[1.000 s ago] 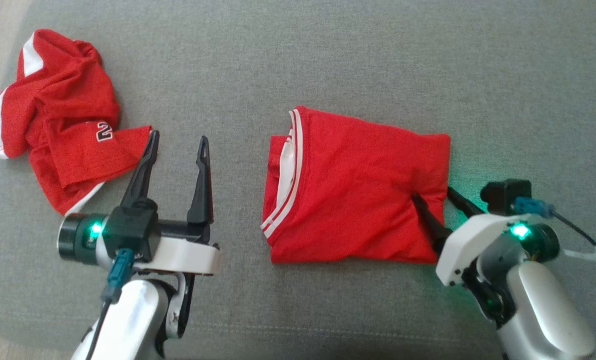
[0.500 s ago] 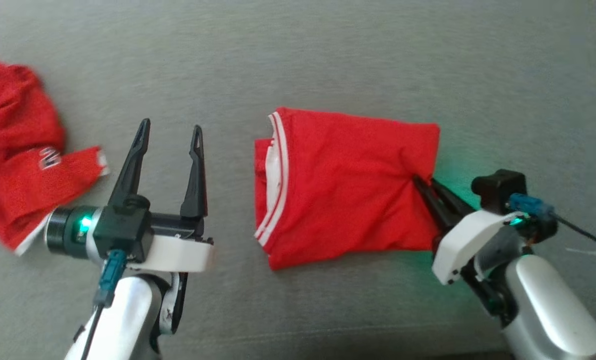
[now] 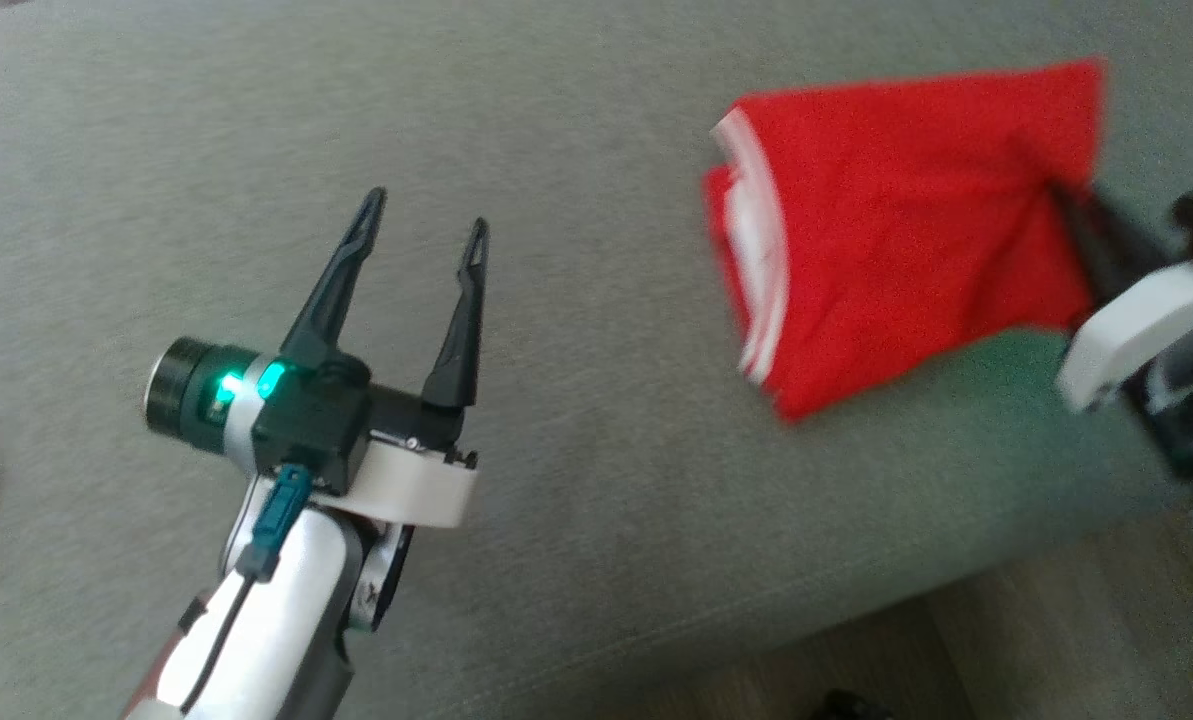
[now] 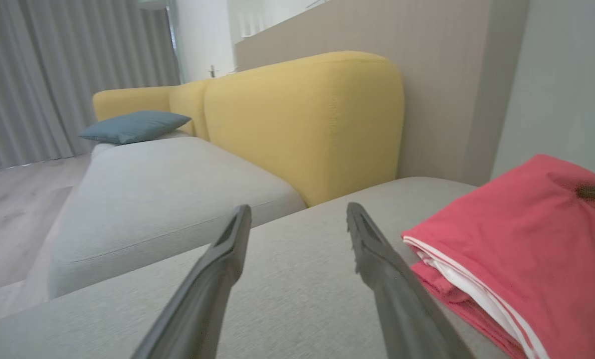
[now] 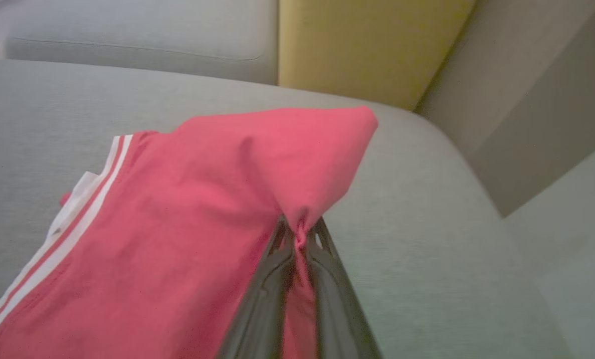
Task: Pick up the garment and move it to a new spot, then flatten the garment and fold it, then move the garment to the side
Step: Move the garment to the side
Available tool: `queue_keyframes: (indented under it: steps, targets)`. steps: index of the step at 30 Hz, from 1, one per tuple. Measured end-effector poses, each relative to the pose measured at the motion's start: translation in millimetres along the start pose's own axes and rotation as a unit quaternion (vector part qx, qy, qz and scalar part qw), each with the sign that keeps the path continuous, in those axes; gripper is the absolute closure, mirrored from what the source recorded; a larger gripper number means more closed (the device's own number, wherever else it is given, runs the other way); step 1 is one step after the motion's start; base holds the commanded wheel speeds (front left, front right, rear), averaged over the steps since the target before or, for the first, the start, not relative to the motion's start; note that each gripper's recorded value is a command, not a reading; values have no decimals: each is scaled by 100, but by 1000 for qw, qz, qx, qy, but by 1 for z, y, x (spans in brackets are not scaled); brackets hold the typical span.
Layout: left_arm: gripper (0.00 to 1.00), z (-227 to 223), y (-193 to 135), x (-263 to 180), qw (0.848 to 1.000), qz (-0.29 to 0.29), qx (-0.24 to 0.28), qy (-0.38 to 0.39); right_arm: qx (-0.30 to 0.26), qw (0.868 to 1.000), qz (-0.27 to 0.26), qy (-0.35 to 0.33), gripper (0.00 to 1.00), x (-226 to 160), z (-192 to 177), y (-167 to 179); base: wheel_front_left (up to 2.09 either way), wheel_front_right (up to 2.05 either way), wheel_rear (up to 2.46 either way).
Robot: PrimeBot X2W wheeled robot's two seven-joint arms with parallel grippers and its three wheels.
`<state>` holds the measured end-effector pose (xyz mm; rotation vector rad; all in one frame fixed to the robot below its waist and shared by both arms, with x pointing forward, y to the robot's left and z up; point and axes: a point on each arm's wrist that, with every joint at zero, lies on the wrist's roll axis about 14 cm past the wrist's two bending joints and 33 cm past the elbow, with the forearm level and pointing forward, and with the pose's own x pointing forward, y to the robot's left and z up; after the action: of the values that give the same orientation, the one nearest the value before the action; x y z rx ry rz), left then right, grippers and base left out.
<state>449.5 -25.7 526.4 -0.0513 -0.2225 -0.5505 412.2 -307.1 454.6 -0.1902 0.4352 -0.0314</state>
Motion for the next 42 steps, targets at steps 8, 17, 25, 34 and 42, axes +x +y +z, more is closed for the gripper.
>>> queue_keyframes:
  steps: [8,17,25,34,42]
  targets:
    - [0,-17,-24,17,999,-39,-25,0,-31,996,-78,-21,100,-1,18,-68,0,0,0]
    - [0,-30,-25,35,998,-59,-29,-11,-47,993,-105,-17,100,28,20,-93,0,0,0]
    - [0,-51,-18,46,997,-65,-32,-9,-45,990,-135,-5,100,58,3,-112,0,0,0]
    - [0,-70,0,46,998,-49,-25,8,-32,988,-148,-21,0,83,-9,-112,0,0,0]
    - [0,-54,11,37,1000,-21,-12,10,-7,982,-149,-114,0,66,17,-92,0,0,0]
